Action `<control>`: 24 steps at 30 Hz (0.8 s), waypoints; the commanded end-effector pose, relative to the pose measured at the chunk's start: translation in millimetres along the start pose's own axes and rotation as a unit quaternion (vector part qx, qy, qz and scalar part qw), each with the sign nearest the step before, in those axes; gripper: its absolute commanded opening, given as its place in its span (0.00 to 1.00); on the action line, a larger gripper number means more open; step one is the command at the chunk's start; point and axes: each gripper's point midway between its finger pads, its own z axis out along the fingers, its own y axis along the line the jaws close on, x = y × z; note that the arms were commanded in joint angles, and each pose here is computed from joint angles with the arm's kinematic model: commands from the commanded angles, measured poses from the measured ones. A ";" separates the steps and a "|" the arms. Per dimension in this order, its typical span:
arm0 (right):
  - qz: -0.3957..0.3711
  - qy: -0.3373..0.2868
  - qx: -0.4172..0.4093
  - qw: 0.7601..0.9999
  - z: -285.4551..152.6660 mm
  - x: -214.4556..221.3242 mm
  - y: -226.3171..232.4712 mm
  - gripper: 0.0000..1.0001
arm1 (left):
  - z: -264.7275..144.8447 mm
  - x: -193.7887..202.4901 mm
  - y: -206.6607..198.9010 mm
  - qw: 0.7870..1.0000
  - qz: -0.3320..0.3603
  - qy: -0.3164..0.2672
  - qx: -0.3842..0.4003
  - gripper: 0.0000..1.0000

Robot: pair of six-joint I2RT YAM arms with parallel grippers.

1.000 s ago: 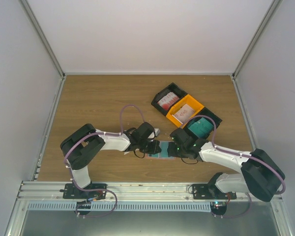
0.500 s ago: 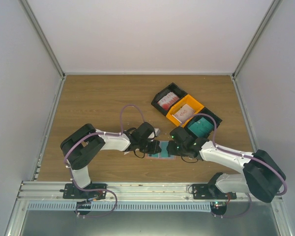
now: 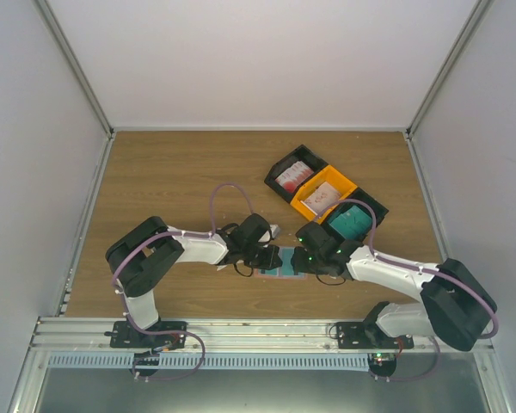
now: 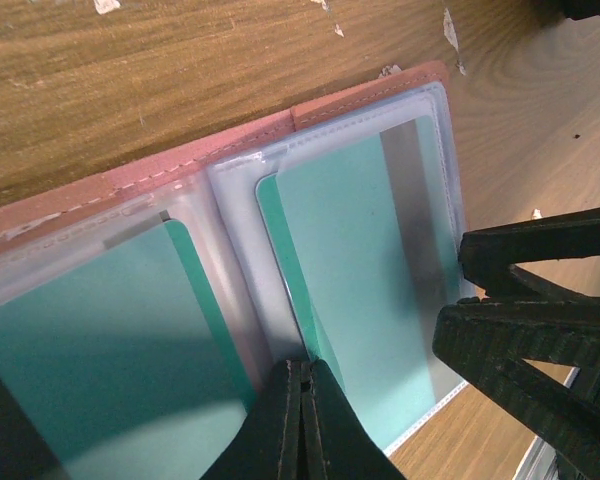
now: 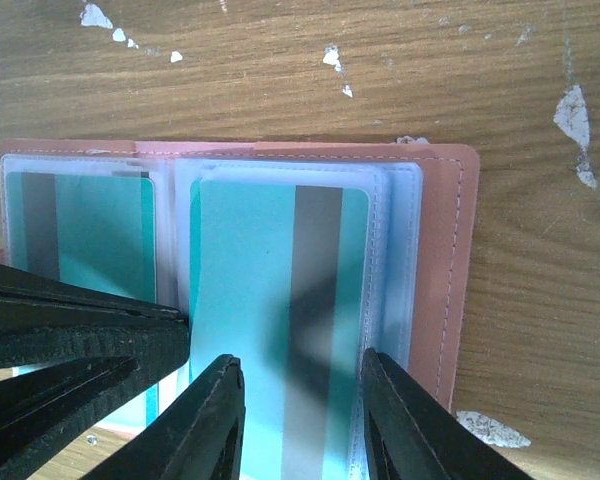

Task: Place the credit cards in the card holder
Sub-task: Insert the credit card into the card holder.

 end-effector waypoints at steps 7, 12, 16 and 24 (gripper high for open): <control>0.008 -0.013 0.010 1.000 -2.2 -7.1 -1.9 0.34 | 15.4 32.8 57.6 0.994 -0.025 0.043 -0.095 0.00; -0.002 -0.019 -0.017 1.000 -3.2 -9.9 8.1 0.28 | 15.2 32.7 57.2 0.994 -0.024 0.043 -0.094 0.00; -0.006 -0.029 -0.027 0.999 -8.6 -13.7 12.6 0.27 | 14.3 31.9 57.0 0.994 -0.025 0.041 -0.095 0.00; -0.017 -0.025 -0.081 0.996 -15.3 -12.1 31.5 0.33 | 5.4 22.6 48.2 0.996 -0.016 0.019 -0.088 0.00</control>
